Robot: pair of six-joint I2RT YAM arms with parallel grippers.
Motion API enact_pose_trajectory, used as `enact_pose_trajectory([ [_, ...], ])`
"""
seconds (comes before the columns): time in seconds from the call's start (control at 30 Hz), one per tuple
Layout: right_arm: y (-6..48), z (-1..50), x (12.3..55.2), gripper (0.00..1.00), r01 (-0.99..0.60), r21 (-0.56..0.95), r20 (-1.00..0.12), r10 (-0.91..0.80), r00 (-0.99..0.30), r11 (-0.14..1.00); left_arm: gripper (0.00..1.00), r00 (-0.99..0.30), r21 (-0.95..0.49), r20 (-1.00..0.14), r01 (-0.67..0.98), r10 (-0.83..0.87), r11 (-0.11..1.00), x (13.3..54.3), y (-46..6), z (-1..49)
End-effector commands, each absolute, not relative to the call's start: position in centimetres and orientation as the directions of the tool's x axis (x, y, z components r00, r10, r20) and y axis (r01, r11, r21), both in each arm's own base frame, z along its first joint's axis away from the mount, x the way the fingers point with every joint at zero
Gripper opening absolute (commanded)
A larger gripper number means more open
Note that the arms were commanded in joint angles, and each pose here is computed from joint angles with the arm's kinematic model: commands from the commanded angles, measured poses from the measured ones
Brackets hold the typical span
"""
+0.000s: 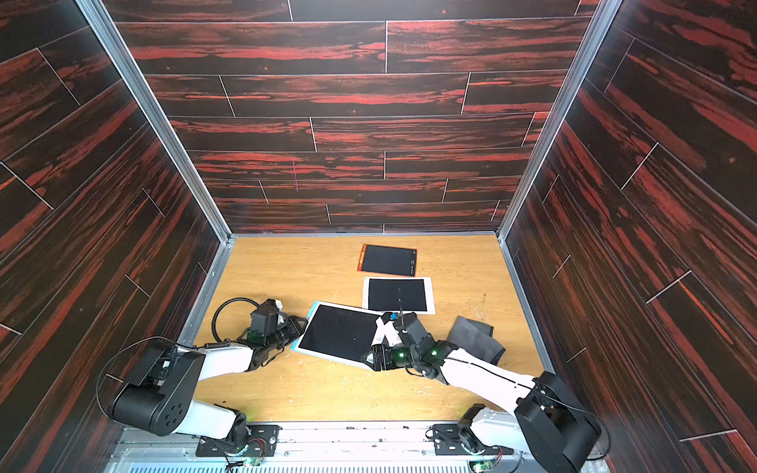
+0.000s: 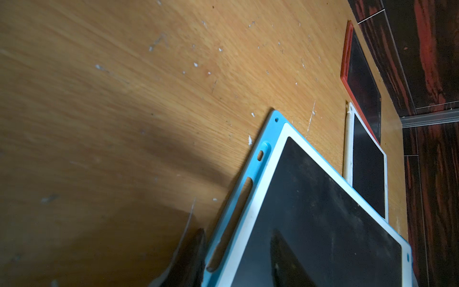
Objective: Wipe the drawing tablet
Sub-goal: Pick up the drawing tablet from the center of the board.
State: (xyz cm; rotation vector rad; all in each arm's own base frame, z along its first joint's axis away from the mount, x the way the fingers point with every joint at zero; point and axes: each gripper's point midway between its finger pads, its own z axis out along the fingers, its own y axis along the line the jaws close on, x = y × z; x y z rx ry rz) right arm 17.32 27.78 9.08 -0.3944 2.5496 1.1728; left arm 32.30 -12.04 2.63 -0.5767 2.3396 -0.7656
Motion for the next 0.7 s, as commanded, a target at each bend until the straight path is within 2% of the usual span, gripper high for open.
enact_pose_trajectory([
  [0.0, 31.8, 17.6, 18.2, 0.72, -0.503, 0.795, -0.534, -0.005, -0.846, 0.339, 0.43, -0.879, -0.645, -0.150, -0.260, -0.453, 0.718, 25.7, -15.0, -1.0],
  [0.17, 31.5, 21.0, 18.4, 0.72, -0.472, 0.851, -0.503, 0.096, -0.859, 0.231, 0.43, -0.879, -0.645, -0.150, -0.259, -0.452, 0.718, 25.6, -15.0, -0.9],
  [0.37, 29.7, 23.1, 19.6, 0.72, -0.404, 0.900, -0.431, 0.201, -0.880, 0.162, 0.43, -0.877, -0.647, -0.159, -0.254, -0.453, 0.719, 25.6, -14.9, -0.6],
  [0.67, 30.5, 20.3, 20.4, 0.72, -0.297, 0.933, -0.330, 0.152, -0.932, 0.205, 0.43, -0.876, -0.650, -0.161, -0.253, -0.455, 0.717, 25.5, -14.9, -0.5],
])
